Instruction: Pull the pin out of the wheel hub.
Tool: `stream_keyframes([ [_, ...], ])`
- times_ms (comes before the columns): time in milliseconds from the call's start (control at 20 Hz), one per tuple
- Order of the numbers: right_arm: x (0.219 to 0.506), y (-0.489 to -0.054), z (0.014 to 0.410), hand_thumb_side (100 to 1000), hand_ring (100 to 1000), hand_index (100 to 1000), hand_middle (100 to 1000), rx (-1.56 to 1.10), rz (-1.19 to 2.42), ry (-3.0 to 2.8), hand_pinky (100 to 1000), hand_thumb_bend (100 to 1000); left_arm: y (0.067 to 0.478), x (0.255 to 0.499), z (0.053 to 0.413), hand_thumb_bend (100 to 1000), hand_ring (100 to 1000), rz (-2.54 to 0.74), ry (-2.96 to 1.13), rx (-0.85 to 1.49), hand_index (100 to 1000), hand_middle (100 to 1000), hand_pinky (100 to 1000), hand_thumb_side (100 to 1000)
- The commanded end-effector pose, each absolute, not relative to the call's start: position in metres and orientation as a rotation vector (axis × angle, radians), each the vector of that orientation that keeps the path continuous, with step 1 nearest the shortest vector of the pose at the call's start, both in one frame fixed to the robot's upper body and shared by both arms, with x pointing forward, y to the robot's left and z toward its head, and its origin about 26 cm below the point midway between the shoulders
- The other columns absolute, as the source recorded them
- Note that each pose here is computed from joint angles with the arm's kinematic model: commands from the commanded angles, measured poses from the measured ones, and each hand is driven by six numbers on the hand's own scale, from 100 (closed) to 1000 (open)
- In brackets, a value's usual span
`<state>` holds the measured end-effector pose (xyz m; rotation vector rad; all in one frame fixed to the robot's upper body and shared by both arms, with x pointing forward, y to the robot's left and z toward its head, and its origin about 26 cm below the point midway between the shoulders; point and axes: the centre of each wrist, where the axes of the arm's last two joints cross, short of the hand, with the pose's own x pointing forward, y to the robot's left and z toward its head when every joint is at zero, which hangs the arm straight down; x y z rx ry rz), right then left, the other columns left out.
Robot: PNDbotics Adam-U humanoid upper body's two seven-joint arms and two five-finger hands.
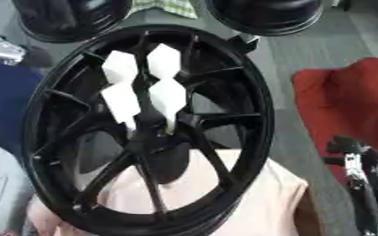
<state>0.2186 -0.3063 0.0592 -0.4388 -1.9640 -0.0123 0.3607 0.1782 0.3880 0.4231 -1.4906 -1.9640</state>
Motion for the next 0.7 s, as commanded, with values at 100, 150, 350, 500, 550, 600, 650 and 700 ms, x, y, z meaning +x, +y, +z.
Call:
stream_keyframes([
  [100,0.221,-0.306,0.068,808,750,717,536,-0.437,0.001,-1.986,625,100,0.176,0.369,0.394,463,750,-1.961,-1.499,0.442,839,746,775,469],
  [150,0.222,-0.306,0.068,805,750,717,536,-0.434,0.003,-1.987,625,100,0.175,0.371,0.394,460,749,-1.96,-1.501,0.439,840,745,775,466],
  [350,0.224,-0.305,0.07,807,750,717,536,-0.427,0.006,-1.996,625,100,0.172,0.378,0.392,460,748,-1.952,-1.497,0.429,834,742,773,459],
  [500,0.225,-0.305,0.072,810,750,716,536,-0.425,0.004,-1.997,624,100,0.171,0.384,0.387,454,748,-1.957,-1.48,0.414,830,740,773,461],
  [550,0.226,-0.305,0.073,811,750,716,536,-0.424,0.003,-1.997,624,100,0.171,0.386,0.386,453,750,-1.959,-1.475,0.413,829,740,775,455],
  [600,0.227,-0.305,0.074,811,750,716,536,-0.423,0.002,-1.998,624,100,0.171,0.387,0.385,451,750,-1.96,-1.47,0.415,829,741,775,452],
  [650,0.228,-0.305,0.075,812,750,716,535,-0.421,0.001,-2.0,624,100,0.172,0.389,0.383,451,753,-1.958,-1.464,0.418,829,742,777,445],
  [700,0.228,-0.305,0.075,812,750,716,535,-0.419,0.0,-2.002,624,100,0.173,0.391,0.383,450,752,-1.956,-1.459,0.425,828,742,777,443],
])
